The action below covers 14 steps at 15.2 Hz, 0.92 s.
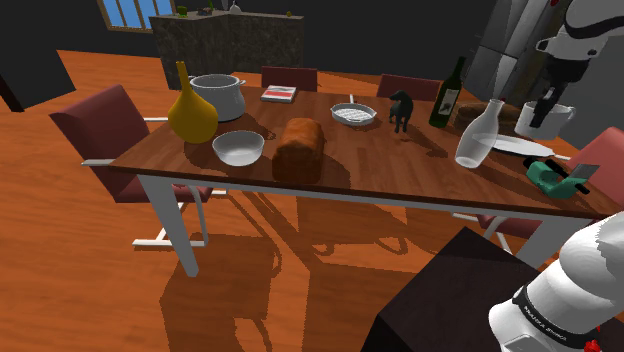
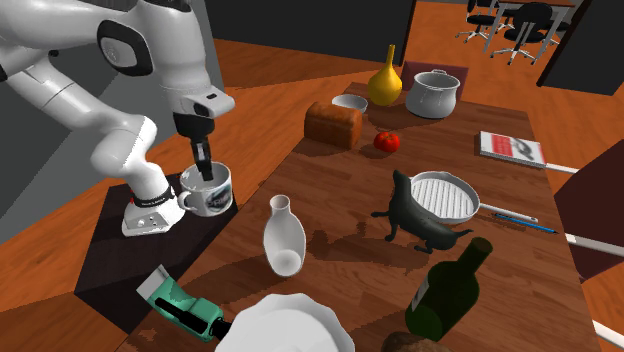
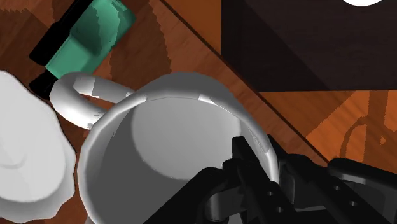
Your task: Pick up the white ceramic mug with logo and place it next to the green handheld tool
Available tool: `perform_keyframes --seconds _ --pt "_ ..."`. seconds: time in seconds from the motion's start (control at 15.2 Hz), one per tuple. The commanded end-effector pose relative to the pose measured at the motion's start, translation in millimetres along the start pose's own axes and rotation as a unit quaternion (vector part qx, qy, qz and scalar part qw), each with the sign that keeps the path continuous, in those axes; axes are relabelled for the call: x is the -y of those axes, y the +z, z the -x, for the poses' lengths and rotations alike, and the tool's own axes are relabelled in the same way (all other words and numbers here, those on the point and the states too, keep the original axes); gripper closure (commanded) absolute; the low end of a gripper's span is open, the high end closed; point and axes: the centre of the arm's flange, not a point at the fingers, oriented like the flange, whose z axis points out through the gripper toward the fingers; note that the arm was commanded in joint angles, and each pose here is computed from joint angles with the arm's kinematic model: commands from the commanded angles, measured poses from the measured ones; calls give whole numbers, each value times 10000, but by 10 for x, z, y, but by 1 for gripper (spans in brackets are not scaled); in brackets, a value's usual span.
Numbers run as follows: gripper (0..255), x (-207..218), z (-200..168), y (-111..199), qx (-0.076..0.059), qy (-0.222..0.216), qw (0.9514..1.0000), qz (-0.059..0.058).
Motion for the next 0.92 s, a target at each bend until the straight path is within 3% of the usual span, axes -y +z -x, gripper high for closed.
perform_keyframes --seconds 0.0,0.13,0.86 --pt "255 -97 250 18 2 -6 10000 0" --pt "255 -212 512 44 2 -6 10000 0" --pt "255 -177 468 622 2 -6 10000 0"
